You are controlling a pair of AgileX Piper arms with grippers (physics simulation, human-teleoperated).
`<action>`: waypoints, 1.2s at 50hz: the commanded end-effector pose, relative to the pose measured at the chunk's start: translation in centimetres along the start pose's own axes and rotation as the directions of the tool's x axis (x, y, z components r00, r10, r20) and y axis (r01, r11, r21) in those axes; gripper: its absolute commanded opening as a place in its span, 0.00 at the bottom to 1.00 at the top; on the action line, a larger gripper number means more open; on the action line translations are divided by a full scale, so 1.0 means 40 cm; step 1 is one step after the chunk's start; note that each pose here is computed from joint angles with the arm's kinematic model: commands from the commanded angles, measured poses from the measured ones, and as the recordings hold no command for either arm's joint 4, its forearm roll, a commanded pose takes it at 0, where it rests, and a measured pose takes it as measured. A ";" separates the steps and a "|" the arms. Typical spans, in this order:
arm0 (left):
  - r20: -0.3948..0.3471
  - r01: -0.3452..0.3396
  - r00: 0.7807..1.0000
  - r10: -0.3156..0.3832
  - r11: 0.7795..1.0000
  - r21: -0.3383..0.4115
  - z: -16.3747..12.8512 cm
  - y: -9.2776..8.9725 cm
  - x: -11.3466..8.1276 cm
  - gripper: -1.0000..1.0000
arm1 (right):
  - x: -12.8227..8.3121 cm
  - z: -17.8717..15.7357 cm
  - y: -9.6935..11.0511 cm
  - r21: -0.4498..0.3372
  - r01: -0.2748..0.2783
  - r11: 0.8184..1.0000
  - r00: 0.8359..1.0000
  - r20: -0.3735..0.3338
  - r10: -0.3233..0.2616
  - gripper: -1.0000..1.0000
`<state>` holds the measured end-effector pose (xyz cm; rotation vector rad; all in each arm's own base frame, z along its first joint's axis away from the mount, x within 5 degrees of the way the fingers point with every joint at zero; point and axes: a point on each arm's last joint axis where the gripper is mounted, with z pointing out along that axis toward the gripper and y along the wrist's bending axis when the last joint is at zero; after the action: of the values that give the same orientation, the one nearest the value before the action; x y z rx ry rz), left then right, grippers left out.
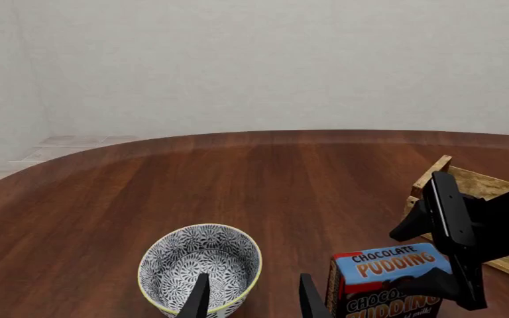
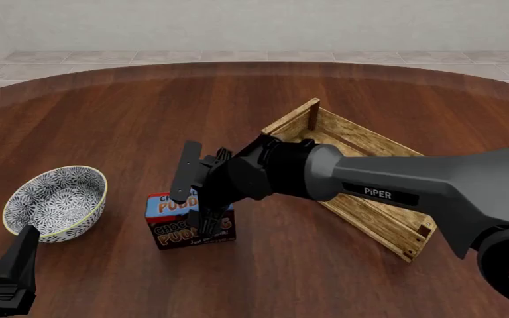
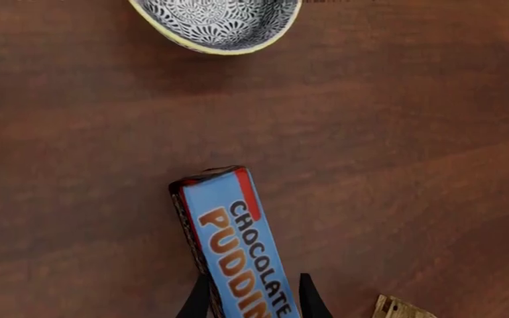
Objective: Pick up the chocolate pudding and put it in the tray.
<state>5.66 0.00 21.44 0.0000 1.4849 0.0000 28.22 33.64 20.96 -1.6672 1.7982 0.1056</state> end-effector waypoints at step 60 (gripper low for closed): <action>0.000 0.000 1.000 0.000 1.000 0.000 0.000 0.000 0.000 1.00 | 0.027 -0.214 -0.095 0.131 -0.015 0.991 0.997 0.073 0.006 0.00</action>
<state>5.66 0.00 21.44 0.0000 1.4849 0.0000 28.36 30.33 25.23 -1.6108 1.7459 0.0702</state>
